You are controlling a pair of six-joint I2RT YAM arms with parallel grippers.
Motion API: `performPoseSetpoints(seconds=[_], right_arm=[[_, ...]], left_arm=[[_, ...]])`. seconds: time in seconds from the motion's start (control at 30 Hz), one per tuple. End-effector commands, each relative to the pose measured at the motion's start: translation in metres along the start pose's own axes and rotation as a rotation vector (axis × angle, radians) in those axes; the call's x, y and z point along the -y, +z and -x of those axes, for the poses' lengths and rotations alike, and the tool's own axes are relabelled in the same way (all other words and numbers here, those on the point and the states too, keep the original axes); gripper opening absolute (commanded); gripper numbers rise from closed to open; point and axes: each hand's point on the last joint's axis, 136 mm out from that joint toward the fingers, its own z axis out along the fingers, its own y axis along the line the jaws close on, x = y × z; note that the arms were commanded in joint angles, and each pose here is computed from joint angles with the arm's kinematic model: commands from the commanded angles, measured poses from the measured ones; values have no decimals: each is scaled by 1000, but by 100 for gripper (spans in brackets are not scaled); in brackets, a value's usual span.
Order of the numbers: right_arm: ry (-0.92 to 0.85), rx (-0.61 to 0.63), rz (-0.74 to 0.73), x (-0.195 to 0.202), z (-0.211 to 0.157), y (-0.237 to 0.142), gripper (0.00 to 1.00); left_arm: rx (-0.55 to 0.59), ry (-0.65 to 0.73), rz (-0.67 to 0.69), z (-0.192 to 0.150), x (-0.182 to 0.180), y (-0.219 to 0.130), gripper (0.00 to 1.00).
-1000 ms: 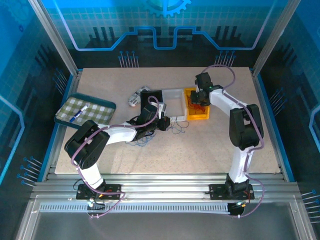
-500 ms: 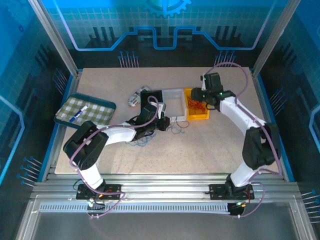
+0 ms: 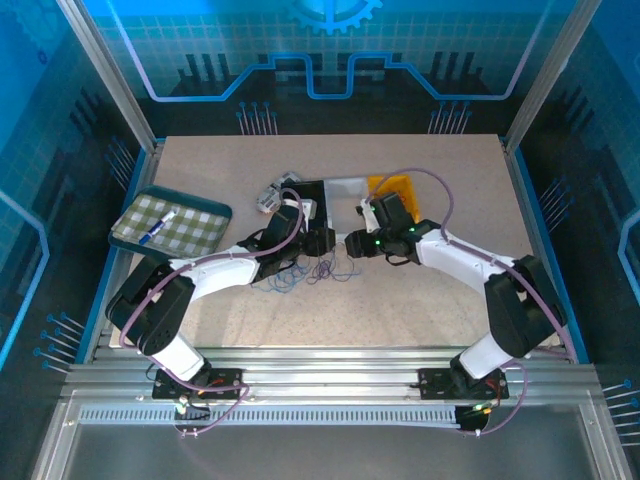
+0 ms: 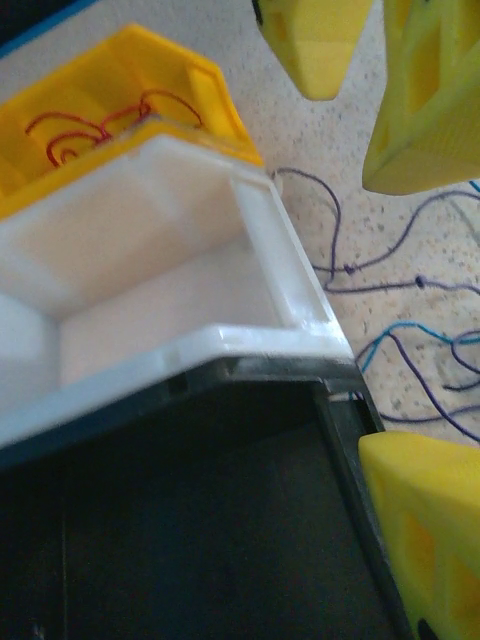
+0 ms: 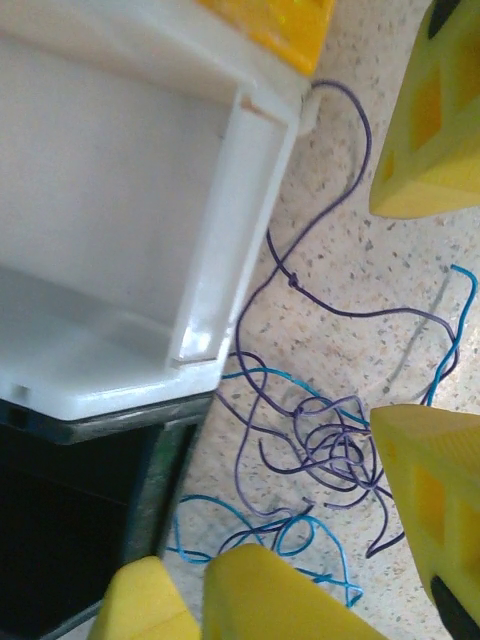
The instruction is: Untangle the cables
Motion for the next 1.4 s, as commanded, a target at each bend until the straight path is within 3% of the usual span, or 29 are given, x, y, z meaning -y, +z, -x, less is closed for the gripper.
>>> performPoseSetpoints(seconds=[0.0, 0.2, 0.5, 0.73, 0.87, 1.03, 1.13, 1.27, 1.37], right_arm=[[-45, -34, 69, -17, 1, 10, 51], [-113, -103, 156, -42, -7, 35, 49], [-76, -157, 189, -48, -3, 71, 38], [-70, -128, 153, -43, 5, 75, 4], [-73, -108, 141, -40, 2, 59, 1], [-78, -31, 71, -31, 11, 27, 1], [-57, 86, -66, -12, 32, -2, 0], [35, 306, -357, 33, 69, -60, 0], [122, 455, -500, 55, 89, -106, 0]], left_arm=[[-53, -7, 95, -8, -18, -2, 62], [-44, -20, 188, -15, -40, -5, 62], [-58, -47, 274, -25, -61, -11, 61], [-137, -7, 276, -45, -67, -9, 60], [-234, 27, 312, -66, -78, -1, 54], [-315, 44, 348, -86, -89, 11, 33], [-351, 49, 389, -93, -97, 17, 19], [-376, 40, 465, -99, -110, 21, 2], [-386, 18, 534, -104, -121, 20, 0]])
